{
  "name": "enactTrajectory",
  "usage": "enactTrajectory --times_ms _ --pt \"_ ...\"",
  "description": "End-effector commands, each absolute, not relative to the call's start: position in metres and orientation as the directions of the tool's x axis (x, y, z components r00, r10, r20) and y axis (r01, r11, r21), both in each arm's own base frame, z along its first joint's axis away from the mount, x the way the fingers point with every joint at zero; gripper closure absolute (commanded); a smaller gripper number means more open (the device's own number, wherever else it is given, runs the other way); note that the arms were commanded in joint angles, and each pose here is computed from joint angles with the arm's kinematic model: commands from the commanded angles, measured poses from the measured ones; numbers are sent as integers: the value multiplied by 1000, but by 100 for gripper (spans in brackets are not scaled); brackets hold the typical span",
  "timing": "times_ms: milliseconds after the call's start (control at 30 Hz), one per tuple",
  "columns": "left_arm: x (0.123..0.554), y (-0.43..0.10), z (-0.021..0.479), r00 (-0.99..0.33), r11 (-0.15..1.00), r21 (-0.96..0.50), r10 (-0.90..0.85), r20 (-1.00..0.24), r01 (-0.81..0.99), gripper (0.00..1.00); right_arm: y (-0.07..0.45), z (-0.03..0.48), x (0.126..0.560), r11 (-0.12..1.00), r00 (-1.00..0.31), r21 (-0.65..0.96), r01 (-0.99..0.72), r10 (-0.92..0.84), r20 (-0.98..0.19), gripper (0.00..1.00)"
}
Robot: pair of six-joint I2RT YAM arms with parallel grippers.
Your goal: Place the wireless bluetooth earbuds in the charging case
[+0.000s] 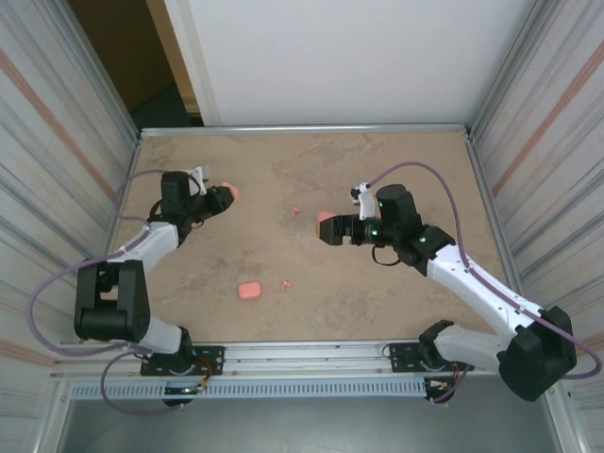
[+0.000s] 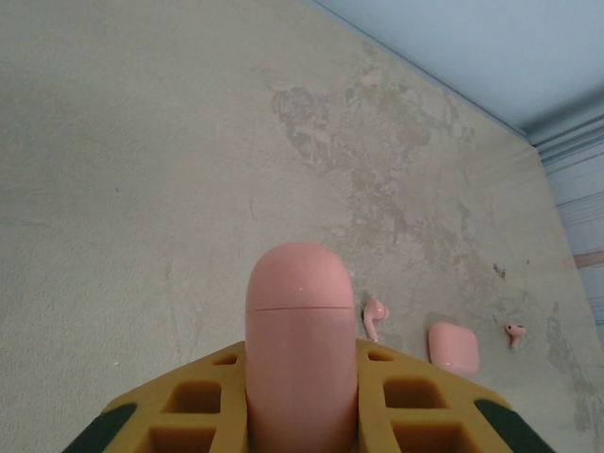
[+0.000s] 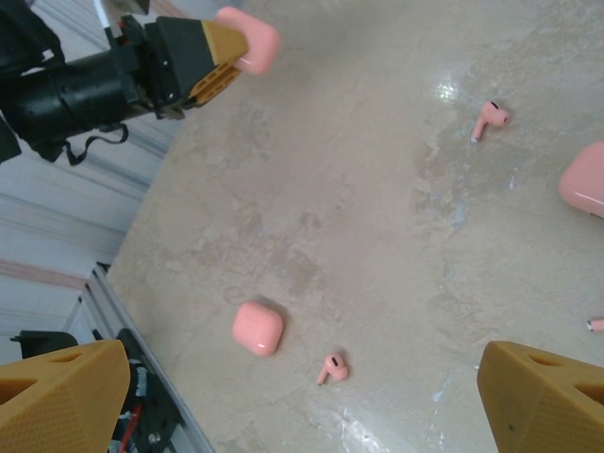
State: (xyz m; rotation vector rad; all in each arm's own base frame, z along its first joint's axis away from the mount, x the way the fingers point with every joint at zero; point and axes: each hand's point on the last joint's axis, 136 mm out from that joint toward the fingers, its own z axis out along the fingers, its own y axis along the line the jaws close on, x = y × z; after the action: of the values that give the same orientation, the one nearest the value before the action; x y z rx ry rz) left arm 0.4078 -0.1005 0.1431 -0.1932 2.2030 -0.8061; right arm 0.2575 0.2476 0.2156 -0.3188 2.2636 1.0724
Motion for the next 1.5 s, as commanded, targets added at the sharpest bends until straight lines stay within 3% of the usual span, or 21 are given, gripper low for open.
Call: enactTrajectory --times_ms 0,800,967,1133,1467 --pt "423 -98 149 -681 782 -614 -390 -619 111 100 238 211 255 669 -794 612 -421 54 -605 6" --pt "447 -96 68 -778 778 -628 -397 -487 -4 97 224 202 250 713 -795 580 -393 54 -604 6" --pt "446 -95 53 -793 777 -629 -407 -454 -39 89 223 201 250 719 -795 574 -393 48 -605 6" --pt "443 -96 42 -805 771 -634 -412 -428 -57 72 222 200 250 721 -794 570 -394 47 -607 6" --pt "437 -90 39 -793 780 -621 -428 -434 -81 54 219 200 251 728 -791 564 -391 48 -610 6"
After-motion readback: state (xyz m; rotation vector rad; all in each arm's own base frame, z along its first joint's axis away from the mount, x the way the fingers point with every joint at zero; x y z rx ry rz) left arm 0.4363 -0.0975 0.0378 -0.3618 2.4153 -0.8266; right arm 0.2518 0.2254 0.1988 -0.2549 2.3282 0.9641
